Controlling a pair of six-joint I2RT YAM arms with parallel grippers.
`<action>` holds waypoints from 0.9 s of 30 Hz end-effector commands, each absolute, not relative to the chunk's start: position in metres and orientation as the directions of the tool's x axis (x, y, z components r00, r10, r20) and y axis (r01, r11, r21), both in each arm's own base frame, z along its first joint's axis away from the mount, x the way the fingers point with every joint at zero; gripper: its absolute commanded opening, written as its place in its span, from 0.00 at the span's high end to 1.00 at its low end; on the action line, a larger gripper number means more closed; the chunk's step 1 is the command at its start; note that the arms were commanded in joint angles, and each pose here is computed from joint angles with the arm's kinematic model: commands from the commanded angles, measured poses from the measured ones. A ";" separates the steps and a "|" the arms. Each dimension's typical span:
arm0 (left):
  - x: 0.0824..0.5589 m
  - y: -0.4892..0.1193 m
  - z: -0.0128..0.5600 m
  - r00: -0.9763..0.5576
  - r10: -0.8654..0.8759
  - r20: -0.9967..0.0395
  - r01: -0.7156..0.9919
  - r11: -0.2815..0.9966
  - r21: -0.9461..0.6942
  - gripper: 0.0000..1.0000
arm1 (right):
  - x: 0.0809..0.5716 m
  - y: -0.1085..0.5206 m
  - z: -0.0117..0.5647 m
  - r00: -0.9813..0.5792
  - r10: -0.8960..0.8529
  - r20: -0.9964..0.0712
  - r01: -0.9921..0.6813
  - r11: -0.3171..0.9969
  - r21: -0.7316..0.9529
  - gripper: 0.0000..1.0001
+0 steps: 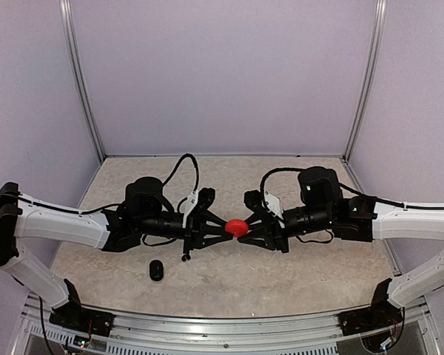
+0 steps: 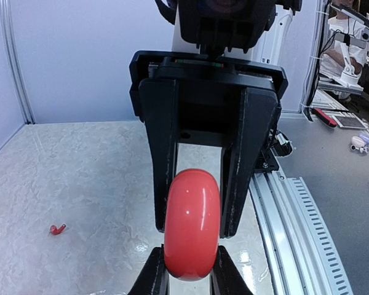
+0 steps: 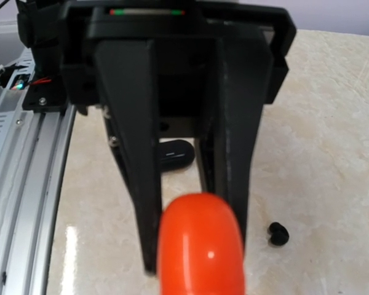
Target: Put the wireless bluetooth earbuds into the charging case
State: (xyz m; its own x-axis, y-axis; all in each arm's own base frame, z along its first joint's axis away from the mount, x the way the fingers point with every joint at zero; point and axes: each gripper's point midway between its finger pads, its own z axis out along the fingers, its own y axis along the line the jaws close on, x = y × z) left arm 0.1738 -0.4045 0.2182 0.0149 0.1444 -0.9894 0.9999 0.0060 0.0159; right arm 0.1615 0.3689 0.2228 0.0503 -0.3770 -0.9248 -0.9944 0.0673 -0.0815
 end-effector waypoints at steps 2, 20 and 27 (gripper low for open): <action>0.176 -0.410 0.228 0.036 0.123 -0.992 0.999 -0.001 0.037 0.87 | 0.157 0.373 0.231 0.068 -0.354 -0.933 -0.995 0.043 -0.089 0.68; 0.181 -0.413 0.227 0.020 0.132 -0.991 1.000 0.017 0.022 0.71 | 0.159 0.373 0.229 0.065 -0.357 -0.932 -0.995 0.050 -0.088 0.84; 0.185 -0.413 0.238 0.009 0.107 -0.994 0.999 0.042 0.014 0.60 | 0.160 0.371 0.226 0.058 -0.364 -0.930 -0.994 0.061 -0.086 0.87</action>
State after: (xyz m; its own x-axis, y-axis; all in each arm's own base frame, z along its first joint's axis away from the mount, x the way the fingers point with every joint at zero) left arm 0.1774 -0.4087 0.2181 -0.0049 0.1519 -0.9884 0.9999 0.0134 -0.0029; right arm 0.1623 0.3691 0.2232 0.0508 -0.3758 -0.9253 -0.9940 0.0708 -0.0834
